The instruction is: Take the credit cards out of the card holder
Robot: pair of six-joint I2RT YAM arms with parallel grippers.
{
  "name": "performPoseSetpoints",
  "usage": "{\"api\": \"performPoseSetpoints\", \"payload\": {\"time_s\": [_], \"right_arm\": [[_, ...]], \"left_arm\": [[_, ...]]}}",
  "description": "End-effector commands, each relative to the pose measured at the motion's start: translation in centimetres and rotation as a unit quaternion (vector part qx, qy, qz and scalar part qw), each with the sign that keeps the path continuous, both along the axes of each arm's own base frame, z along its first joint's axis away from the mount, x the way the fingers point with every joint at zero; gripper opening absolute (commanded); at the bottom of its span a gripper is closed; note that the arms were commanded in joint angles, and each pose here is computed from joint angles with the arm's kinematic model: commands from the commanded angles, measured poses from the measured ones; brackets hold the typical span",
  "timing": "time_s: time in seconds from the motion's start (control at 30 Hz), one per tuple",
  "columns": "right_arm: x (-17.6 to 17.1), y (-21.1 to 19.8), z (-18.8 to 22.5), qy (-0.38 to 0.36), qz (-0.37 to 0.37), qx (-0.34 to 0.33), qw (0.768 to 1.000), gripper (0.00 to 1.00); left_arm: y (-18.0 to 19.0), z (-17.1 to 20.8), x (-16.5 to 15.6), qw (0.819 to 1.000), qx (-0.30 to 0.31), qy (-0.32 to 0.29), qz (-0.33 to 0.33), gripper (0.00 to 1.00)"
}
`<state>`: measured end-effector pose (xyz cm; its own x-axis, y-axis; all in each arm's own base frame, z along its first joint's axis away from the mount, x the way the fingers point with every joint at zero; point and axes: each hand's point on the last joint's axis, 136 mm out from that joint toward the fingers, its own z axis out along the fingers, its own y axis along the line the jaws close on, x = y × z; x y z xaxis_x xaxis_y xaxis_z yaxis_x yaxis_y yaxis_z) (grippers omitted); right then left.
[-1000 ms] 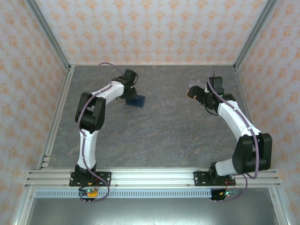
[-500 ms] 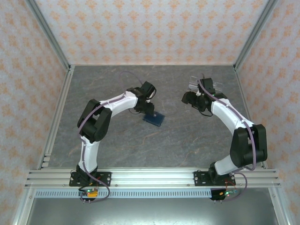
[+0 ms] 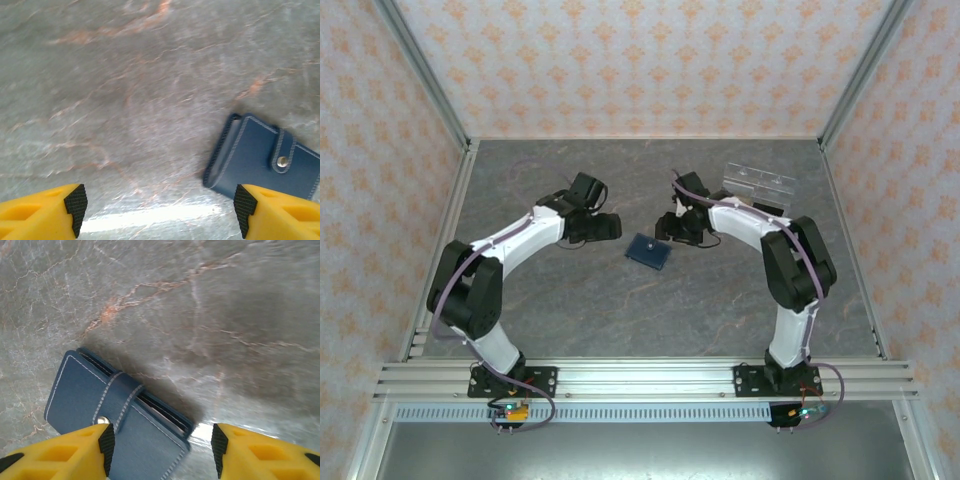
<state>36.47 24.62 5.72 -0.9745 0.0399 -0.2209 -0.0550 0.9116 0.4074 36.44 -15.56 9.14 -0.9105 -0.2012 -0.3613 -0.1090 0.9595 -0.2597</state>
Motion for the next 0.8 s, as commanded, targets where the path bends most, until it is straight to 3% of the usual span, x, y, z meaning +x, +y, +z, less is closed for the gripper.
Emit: {"api": "performPoseSetpoints", "payload": {"time_s": [0.0,0.27,0.47,0.77], "right_arm": [[-0.3,1.4,-0.2,0.013,0.022,0.007,1.0,0.55],[-1.3,2.2,-1.5,0.04,0.035,0.011,0.999,0.39],[-2.5,1.9,-2.1,0.057,0.041,0.002,0.997,0.34],[-5.8,3.4,-1.5,0.093,0.041,0.047,0.994,0.29]], "left_arm": [[1.5,-0.1,-0.3,0.998,-0.011,-0.009,0.058,0.84],[3.1,-1.0,-1.8,0.995,-0.013,-0.004,0.103,0.93],[2.8,-1.2,-2.0,0.993,-0.028,0.004,0.115,0.89],[0.1,-1.9,-2.6,0.986,-0.117,0.028,0.114,0.82]]}}
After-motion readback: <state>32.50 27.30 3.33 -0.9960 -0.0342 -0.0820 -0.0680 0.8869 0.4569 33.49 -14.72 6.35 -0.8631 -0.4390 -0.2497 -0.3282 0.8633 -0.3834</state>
